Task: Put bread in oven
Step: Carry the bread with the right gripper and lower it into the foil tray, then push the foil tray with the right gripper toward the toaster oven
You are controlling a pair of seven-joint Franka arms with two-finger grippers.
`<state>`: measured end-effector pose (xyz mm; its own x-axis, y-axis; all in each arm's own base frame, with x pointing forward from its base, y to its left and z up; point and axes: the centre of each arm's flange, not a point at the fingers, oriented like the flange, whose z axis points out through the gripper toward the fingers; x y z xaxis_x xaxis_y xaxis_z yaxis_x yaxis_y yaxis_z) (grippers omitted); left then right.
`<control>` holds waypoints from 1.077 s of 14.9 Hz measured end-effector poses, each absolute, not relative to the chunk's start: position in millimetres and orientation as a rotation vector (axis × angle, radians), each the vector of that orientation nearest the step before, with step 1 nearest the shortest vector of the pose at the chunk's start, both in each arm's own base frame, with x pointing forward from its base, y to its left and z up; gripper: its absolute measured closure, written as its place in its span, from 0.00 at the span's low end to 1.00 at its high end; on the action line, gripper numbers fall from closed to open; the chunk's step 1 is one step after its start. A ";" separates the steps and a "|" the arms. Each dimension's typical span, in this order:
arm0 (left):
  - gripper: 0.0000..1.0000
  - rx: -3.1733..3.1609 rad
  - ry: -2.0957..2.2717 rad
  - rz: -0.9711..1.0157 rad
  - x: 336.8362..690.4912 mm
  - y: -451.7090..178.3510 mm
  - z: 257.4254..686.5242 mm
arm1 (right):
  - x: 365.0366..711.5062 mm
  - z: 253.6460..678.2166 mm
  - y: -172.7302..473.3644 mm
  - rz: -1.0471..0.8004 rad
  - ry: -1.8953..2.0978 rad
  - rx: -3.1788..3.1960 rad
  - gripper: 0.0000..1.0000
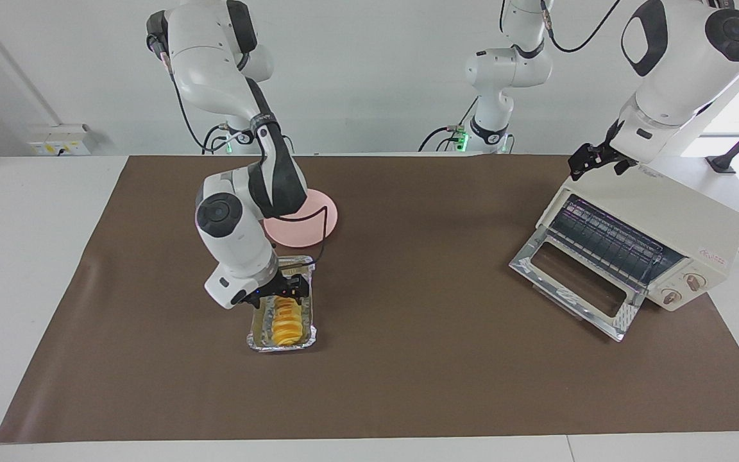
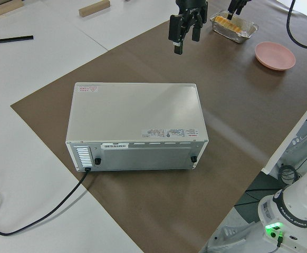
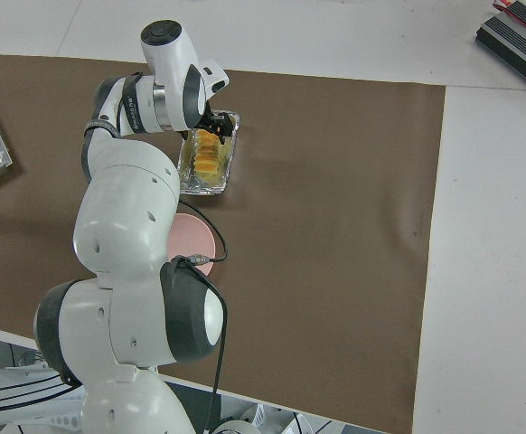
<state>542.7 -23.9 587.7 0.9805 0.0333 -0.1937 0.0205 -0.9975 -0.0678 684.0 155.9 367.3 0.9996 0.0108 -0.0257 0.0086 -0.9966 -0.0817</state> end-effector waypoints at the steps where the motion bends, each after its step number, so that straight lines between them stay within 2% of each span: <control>1: 0.00 -3.061 -0.042 0.301 542.7 -23.9 587.7 | 684.7 374.0 147.7 0.038 0.001 -3.061 0.00; 5: 0.00 -3.061 -0.042 0.301 542.7 -23.9 587.7 | 687.9 369.4 109.3 0.049 -0.029 -3.067 0.00; 11: 0.00 -3.061 -0.042 0.301 542.7 -23.9 587.7 | 674.1 313.2 103.8 -0.020 -0.065 -3.082 0.00; 13: 0.00 -3.061 -0.042 0.301 542.7 -23.9 587.7 | 668.8 301.4 102.9 -0.020 -0.078 -3.094 0.15; 14: 0.00 -3.061 -0.042 0.301 542.7 -23.9 587.7 | 667.6 299.6 102.7 -0.014 -0.080 -3.096 0.32; 16: 0.00 -3.061 -0.042 0.301 542.7 -23.9 587.7 | 667.4 301.3 103.6 -0.018 -0.083 -3.096 0.52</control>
<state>542.7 -23.9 587.7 0.9805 0.0333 -0.1937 0.0205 -0.9975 -0.0678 667.4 103.6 301.3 0.9985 0.0531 0.0125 0.0537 -0.9976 -0.0440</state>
